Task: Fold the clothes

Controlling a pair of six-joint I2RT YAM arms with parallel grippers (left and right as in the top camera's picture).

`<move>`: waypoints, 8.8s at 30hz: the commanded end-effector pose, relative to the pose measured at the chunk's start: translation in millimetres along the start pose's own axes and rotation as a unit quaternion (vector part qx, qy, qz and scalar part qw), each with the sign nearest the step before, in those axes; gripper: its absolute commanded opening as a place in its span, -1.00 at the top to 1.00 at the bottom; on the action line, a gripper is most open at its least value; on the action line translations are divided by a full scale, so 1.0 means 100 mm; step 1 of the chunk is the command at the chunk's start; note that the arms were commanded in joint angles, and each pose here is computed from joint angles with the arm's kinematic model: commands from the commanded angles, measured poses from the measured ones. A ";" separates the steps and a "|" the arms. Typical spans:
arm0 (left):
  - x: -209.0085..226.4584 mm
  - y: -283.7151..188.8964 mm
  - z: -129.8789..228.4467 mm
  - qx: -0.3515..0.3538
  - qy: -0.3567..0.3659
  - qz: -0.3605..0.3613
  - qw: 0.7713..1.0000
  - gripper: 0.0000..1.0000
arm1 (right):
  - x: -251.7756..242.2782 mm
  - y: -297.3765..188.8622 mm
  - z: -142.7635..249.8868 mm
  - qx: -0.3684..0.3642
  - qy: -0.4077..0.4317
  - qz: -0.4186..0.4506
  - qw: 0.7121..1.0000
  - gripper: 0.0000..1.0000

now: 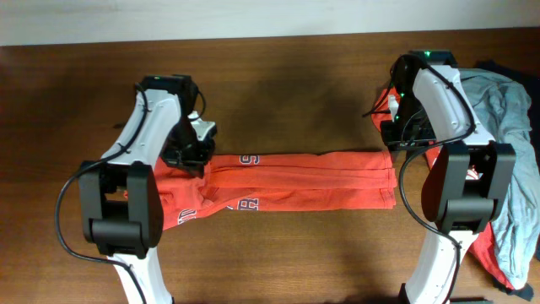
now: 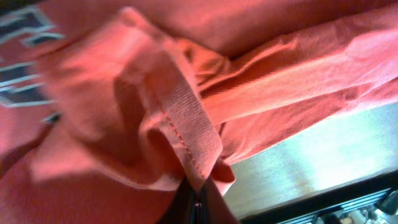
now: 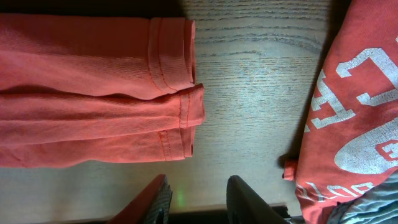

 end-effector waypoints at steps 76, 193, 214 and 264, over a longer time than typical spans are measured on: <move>0.58 -0.75 0.37 -0.136 -0.146 -0.098 0.975 0.30 | 0.37 -0.29 0.05 -0.119 -0.030 -0.129 0.984 0.92; 1.04 0.04 0.70 -0.113 -0.207 0.025 0.972 -0.48 | 1.33 -1.05 0.17 -0.298 -0.152 -0.056 0.941 -0.25; 0.83 0.84 0.46 -0.137 -0.151 0.170 0.964 0.75 | 1.31 -1.02 0.20 -0.285 -0.152 -0.060 0.944 -0.25; 0.36 -0.88 0.01 -0.111 -0.052 -0.111 0.986 0.89 | 1.26 -0.97 0.28 -0.262 -0.152 -0.051 0.952 -0.24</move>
Point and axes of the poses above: each gripper's point midway between its finger pads, its own y axis out along the fingers, its own x axis along the line the jaws close on, z = x × y, the point moved 4 cm from there along -y, back along the fingers, and after that the axes turned 4 degrees about y, right-handed, at the moved point
